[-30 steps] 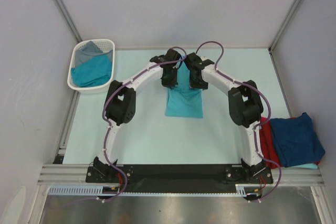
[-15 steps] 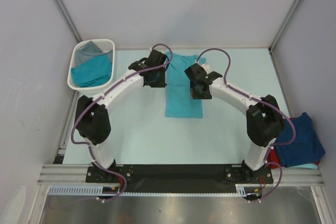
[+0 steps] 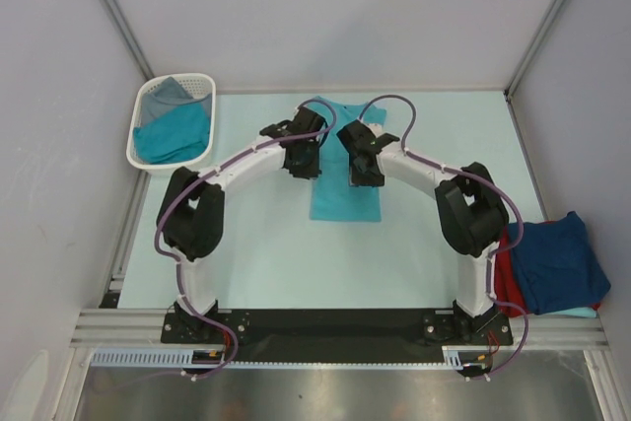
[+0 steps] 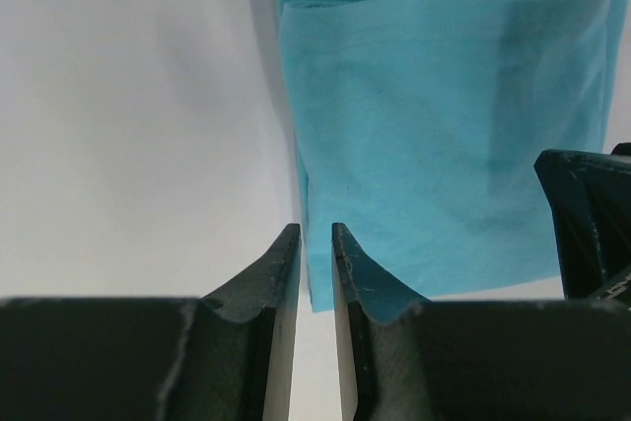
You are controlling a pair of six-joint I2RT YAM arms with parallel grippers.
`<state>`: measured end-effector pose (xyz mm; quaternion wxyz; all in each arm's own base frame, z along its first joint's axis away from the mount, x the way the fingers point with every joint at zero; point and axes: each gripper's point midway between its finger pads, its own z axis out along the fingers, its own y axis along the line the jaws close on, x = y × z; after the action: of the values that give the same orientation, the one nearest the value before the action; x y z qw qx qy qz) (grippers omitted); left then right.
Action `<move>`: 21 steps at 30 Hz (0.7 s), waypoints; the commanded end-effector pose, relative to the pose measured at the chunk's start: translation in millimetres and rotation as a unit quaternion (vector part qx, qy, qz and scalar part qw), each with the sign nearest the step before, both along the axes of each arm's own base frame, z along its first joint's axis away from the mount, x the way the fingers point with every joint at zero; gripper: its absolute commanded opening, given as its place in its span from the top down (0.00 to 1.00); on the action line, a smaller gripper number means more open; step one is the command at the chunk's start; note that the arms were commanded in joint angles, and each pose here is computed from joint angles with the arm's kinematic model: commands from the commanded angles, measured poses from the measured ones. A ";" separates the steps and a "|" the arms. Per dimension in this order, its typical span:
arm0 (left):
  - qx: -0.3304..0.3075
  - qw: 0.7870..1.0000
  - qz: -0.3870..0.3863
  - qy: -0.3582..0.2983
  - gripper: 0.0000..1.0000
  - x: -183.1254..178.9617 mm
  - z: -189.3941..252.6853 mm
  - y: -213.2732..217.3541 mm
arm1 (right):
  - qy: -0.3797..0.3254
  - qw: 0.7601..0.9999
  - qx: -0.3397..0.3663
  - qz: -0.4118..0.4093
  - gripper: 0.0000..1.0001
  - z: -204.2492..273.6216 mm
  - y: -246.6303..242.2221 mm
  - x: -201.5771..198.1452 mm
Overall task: Fold and stack the t-shirts
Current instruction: Fold the folded rectangular tshirt in 1/3 of the way
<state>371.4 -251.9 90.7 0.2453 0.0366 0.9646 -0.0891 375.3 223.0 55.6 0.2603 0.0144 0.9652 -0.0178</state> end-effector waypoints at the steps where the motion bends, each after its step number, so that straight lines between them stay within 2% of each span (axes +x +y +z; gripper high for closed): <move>1: -0.018 0.999 0.004 -0.039 0.76 27.6 23.8 -14.1 | -0.059 0.998 0.023 -0.024 0.51 38.0 -7.1 42.6; 9: -0.027 0.999 0.016 -0.028 0.76 61.3 17.8 -16.1 | -0.063 0.996 0.021 -0.054 0.51 42.9 -35.4 72.7; 21: -0.018 1.000 0.020 0.006 0.76 54.5 -10.6 -10.2 | -0.032 0.998 0.026 -0.055 0.52 12.5 -32.7 65.9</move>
<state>426.4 -259.7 78.5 0.2421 0.0123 0.9655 -0.0946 438.5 185.3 71.6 0.2867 0.0758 0.9549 -0.0125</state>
